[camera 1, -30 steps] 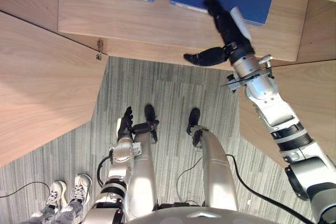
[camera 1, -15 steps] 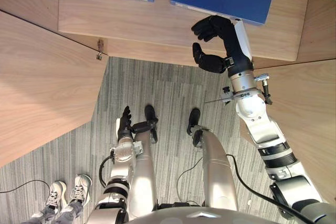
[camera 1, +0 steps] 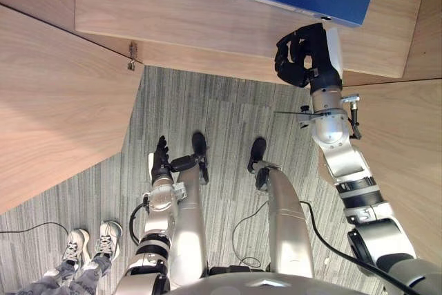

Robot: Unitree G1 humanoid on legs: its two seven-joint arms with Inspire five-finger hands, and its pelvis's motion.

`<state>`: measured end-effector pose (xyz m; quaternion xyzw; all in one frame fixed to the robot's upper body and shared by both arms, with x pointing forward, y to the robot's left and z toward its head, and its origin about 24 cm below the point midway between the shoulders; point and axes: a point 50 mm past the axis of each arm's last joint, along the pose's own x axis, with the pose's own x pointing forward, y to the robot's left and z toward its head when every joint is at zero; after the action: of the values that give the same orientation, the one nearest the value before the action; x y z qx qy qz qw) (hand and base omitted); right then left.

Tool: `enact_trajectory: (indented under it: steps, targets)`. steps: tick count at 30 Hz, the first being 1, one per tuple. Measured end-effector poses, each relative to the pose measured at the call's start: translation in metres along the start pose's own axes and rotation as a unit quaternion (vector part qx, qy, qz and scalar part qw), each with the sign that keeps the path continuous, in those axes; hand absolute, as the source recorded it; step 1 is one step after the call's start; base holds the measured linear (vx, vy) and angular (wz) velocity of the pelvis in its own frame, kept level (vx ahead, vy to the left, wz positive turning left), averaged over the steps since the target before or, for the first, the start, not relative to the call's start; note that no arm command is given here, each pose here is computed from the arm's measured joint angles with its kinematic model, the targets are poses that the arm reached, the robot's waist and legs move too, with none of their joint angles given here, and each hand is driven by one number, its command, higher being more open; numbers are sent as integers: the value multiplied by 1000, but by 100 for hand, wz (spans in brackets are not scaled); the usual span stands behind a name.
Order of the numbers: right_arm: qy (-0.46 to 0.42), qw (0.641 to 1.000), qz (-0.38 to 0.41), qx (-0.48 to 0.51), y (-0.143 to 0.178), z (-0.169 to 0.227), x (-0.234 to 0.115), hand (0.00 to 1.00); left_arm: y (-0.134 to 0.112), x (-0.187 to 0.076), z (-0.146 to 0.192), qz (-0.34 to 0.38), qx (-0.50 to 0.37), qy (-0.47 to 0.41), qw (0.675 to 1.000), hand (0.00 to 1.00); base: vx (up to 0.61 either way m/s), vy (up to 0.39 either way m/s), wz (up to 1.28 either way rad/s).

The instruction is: Walk over to the cabinet, pick up the folder, carry it to the office cabinet, place the folder inside the office cabinet, then close the office cabinet door

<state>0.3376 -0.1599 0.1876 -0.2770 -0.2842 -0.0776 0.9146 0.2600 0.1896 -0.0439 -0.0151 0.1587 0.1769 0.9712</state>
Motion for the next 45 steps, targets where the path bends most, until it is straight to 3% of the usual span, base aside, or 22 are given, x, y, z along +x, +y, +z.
enact_trajectory:
  steps: [14, 27, 34, 37, 45]
  targets:
    - [34, 996, -49, 62, -16, 13, 65, 0, 3, 1, 4, 17, -22, -9, 1000, 100, 1, -4, 5]
    - [19, 995, -63, 74, -26, 36, 96, 0, 6, 2, 5, 26, -29, -9, 999, 100, -21, -14, 6]
    - [45, 984, -95, 141, -27, 35, 98, 0, 0, 2, 5, 23, -43, -6, 999, 100, -6, -17, 1]
    - [56, 971, -127, 195, -30, 30, 87, 0, -4, 2, 7, 20, -47, -5, 999, 100, 5, -4, 1]
    - [89, 953, -96, 273, 14, 2, -20, 0, -8, -4, -5, 8, -28, 20, 999, 100, -3, 14, -9]
